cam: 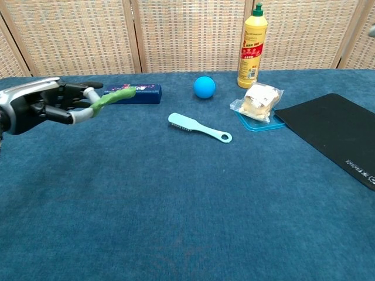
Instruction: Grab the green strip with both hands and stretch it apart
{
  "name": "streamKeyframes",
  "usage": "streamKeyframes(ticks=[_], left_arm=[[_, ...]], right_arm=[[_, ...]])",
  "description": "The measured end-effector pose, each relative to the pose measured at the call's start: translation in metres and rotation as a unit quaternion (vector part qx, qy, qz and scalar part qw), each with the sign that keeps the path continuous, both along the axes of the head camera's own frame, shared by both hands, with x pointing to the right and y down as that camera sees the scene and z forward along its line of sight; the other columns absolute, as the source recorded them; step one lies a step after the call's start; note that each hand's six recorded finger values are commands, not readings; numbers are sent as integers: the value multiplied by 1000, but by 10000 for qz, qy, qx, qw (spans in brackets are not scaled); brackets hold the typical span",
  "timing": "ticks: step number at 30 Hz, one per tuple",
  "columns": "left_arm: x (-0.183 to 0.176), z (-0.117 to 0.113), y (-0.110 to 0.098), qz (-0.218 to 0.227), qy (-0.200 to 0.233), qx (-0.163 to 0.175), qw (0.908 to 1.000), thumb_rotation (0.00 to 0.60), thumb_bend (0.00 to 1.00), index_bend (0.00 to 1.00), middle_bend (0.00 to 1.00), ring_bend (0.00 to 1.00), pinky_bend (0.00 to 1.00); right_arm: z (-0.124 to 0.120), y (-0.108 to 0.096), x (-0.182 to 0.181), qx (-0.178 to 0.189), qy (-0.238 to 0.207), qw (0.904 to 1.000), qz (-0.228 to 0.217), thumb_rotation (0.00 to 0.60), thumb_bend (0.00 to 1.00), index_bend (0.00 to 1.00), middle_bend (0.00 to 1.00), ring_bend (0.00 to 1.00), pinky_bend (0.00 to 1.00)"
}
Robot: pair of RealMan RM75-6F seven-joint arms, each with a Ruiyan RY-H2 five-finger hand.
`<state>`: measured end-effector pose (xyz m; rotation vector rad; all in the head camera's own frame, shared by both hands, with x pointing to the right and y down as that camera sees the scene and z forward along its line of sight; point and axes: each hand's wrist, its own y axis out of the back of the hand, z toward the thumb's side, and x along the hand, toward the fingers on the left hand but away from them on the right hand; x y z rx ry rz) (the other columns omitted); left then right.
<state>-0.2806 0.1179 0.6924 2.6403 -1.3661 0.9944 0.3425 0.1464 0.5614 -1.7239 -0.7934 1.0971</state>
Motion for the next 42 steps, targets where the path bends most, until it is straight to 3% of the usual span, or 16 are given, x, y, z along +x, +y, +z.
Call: streamKeyframes(ticks=[5, 10, 17, 24, 42], left_arm=[[34, 0, -3, 57, 476, -167, 9987, 600, 507, 754, 0, 0, 0], [64, 5, -3, 103, 790, -473, 9957, 600, 508, 757, 0, 0, 0], [102, 16, -2, 88, 1122, -855, 9900, 600, 512, 758, 0, 0, 0], [125, 19, 1, 120, 1320, -1022, 9859, 600, 516, 760, 0, 0, 0], [161, 21, 11, 367, 1390, -1121, 9832, 600, 523, 761, 0, 0, 0]], right_arm=[[3, -20, -22, 96, -459, 9969, -626, 600, 0, 230, 0, 0, 0], [10, -43, -60, 194, -952, 9871, -1270, 600, 0, 298, 0, 0, 0], [17, -44, -102, 235, -1170, 9752, -1866, 600, 0, 353, 0, 0, 0], [24, -38, -127, 4, -1291, 9730, -1911, 600, 83, 359, 0, 0, 0], [39, -40, -178, -77, -1507, 9685, -1982, 600, 217, 445, 0, 0, 0]])
